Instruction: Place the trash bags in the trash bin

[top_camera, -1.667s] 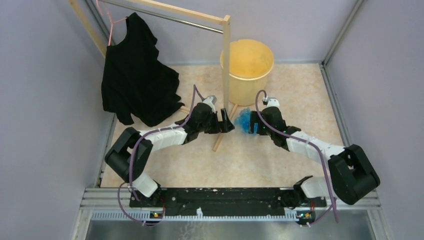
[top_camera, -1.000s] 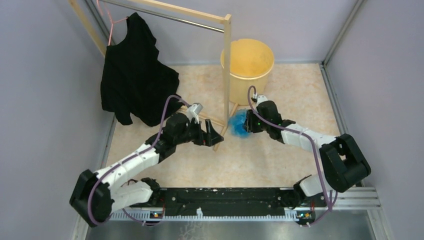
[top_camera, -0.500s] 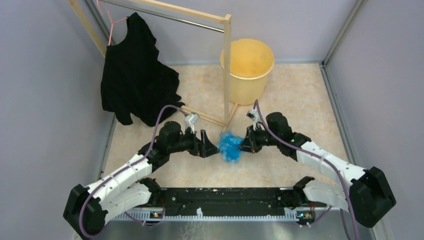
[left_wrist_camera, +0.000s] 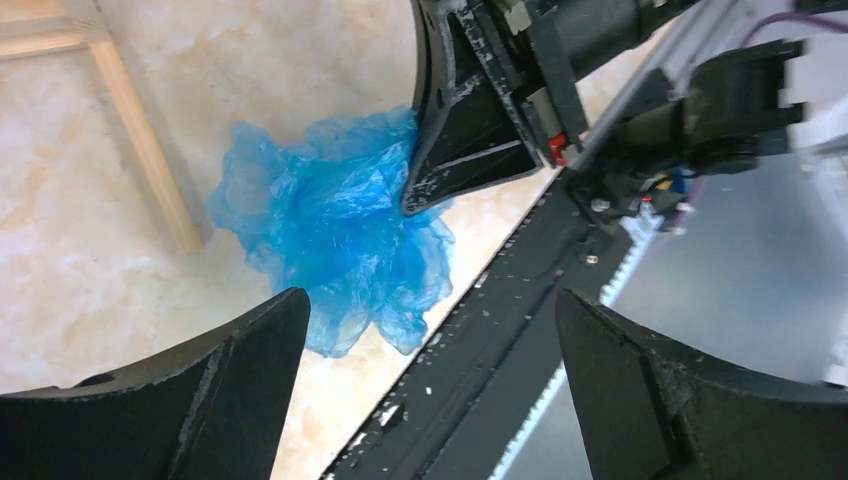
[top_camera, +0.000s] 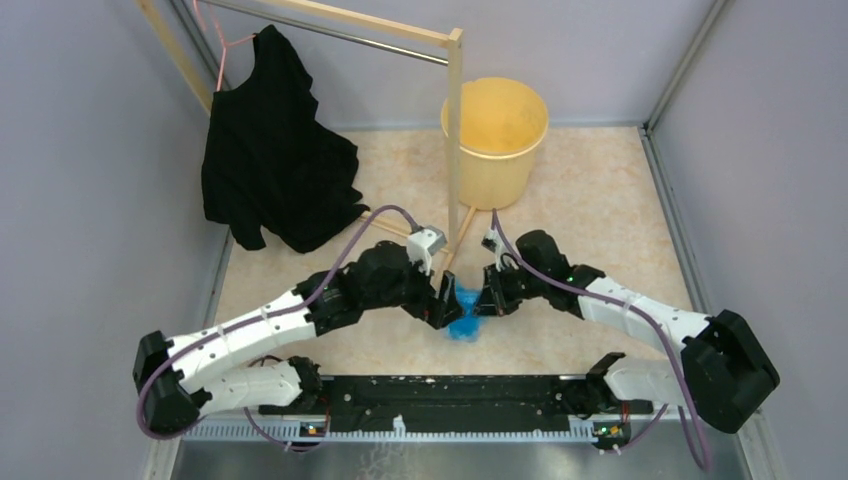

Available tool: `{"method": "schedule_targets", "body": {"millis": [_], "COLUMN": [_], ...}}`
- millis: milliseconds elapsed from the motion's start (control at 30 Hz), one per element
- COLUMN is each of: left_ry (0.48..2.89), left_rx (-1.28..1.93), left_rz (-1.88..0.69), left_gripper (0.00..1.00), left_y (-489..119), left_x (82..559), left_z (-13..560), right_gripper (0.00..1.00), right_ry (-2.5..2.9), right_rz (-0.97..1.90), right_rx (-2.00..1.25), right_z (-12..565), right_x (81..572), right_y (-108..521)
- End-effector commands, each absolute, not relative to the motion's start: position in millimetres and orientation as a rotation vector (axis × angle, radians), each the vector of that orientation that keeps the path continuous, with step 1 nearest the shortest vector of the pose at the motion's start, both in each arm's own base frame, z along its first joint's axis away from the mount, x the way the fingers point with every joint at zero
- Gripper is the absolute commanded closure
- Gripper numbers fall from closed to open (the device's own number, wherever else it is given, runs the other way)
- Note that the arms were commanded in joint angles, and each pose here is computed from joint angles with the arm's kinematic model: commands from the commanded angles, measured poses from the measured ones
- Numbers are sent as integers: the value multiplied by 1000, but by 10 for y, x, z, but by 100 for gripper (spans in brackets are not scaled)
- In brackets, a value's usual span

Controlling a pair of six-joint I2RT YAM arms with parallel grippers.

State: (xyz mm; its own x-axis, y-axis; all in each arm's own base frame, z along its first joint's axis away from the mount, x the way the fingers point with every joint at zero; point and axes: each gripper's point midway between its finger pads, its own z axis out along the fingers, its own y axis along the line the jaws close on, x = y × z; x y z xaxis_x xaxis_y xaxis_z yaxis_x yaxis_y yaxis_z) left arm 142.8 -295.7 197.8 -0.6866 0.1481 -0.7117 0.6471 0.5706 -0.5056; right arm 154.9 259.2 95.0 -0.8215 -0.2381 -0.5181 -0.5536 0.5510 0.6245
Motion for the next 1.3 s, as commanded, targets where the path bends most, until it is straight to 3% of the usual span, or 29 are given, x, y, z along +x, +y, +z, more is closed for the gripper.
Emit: {"method": "schedule_targets", "body": {"millis": [0, 200, 267, 400, 600, 700, 767, 1000, 1133, 1267], "left_ry": [2214, 2198, 2200, 2187, 2152, 2189, 2221, 2220, 2231, 2198], "left_rx": [646, 749, 738, 640, 600, 573, 555, 520, 448, 408], "left_rz": [-621, -295, -260, -206, -273, -362, -457, -911, -1082, -1240], "left_gripper": [1, 4, 9, 35, 85, 98, 100, 100, 100, 100], "left_y": [-2839, -2946, -2955, -2898, -2934, -2918, -2891, -2918, -2965, -3069], "left_x": [1662, 1746, 1788, 1897, 1990, 2080, 2119, 1929, 1758, 1662], "left_z": [1725, 1520, 1491, 1532, 1644, 1706, 1777, 2168, 2323, 2433], "right_gripper": [95, 95, 95, 94, 91, 76, 65, 42, 33, 32], "right_ry": [2338, 2317, 2319, 2328, 2344, 2349, 2326, 2189, 2121, 2066], "right_rz": [1191, 1219, 1217, 1201, 1163, 1090, 1050, 1124, 1225, 1311], "right_rx": [-643, -586, -568, -545, -445, -343, -260, -80, -110, -185], "right_z": [1153, 1181, 1171, 1146, 1155, 1175, 1204, 1405, 1528, 1651], "right_x": [1612, 1576, 1574, 1568, 1601, 1666, 1712, 1705, 1612, 1539], "right_y": [2685, 2666, 2654, 2630, 2577, 2476, 2395, 2290, 2342, 2428]}}
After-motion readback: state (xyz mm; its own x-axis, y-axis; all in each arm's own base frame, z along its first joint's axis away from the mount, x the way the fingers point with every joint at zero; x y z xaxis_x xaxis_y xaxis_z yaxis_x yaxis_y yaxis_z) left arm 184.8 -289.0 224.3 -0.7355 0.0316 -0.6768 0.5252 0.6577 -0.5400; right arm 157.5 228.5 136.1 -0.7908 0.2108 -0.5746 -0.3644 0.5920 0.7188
